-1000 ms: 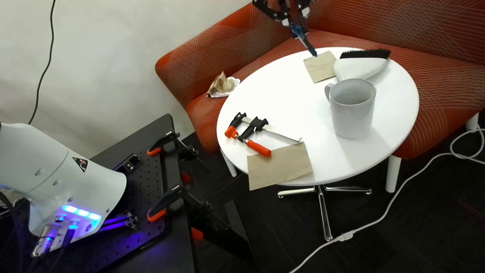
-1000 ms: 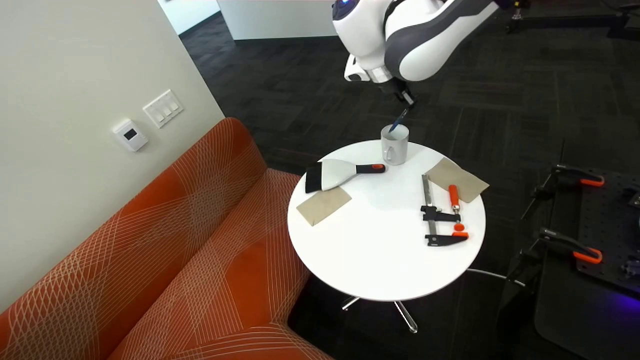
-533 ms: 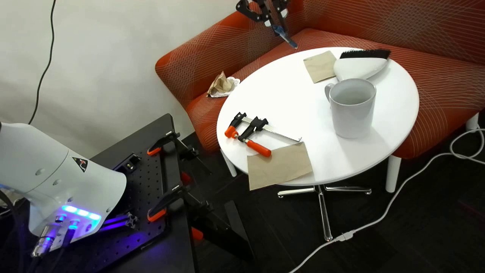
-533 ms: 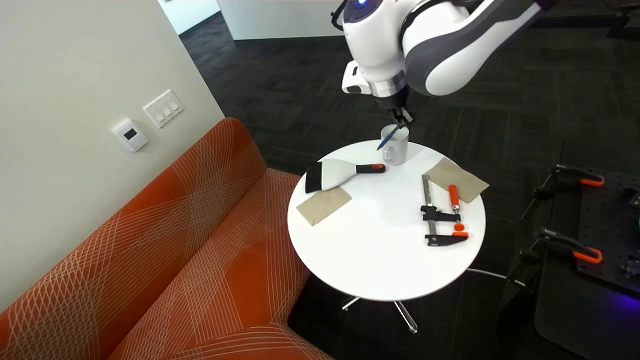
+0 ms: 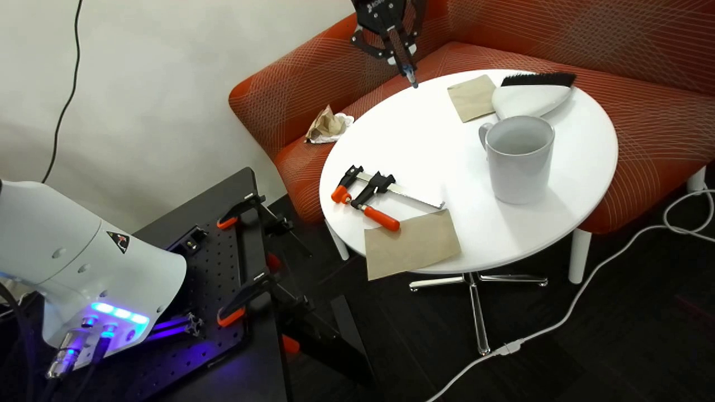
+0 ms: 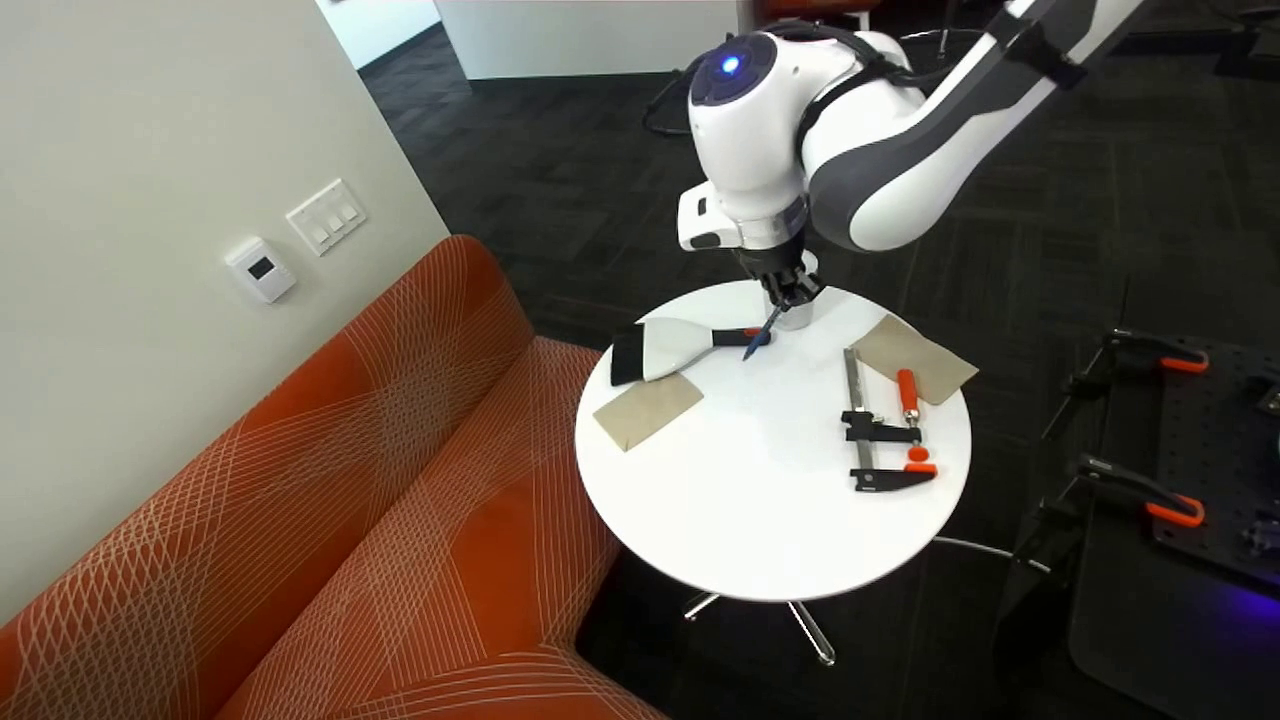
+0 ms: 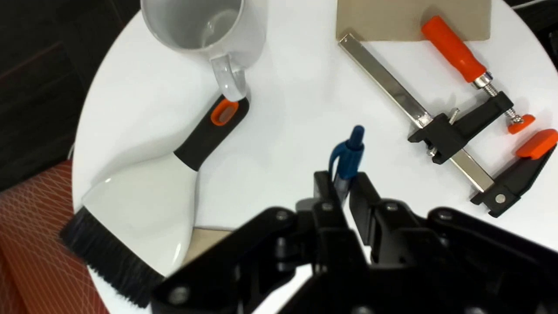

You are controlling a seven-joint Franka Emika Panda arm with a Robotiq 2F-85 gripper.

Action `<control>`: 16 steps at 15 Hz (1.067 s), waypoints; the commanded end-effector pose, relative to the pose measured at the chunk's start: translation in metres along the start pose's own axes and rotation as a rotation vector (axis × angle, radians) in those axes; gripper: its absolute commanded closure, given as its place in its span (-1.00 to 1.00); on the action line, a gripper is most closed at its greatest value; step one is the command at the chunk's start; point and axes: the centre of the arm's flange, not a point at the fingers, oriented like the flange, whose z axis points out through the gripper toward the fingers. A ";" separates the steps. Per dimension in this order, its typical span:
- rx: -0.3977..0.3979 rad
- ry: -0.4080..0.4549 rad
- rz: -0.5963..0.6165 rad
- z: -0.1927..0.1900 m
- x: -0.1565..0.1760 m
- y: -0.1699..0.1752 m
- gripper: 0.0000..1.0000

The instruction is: Remove the pen from the mug cup and place it on the table

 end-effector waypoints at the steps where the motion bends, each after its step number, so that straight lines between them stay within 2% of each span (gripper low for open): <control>1: 0.002 0.070 -0.142 0.028 0.013 0.018 0.93; 4: 0.001 0.094 -0.251 0.050 0.025 0.026 0.93; 9: 0.068 0.147 -0.399 0.081 0.050 0.038 0.93; 13: 0.119 0.214 -0.476 0.099 0.069 0.044 0.93; 16: 0.139 0.217 -0.501 0.112 0.078 0.045 0.93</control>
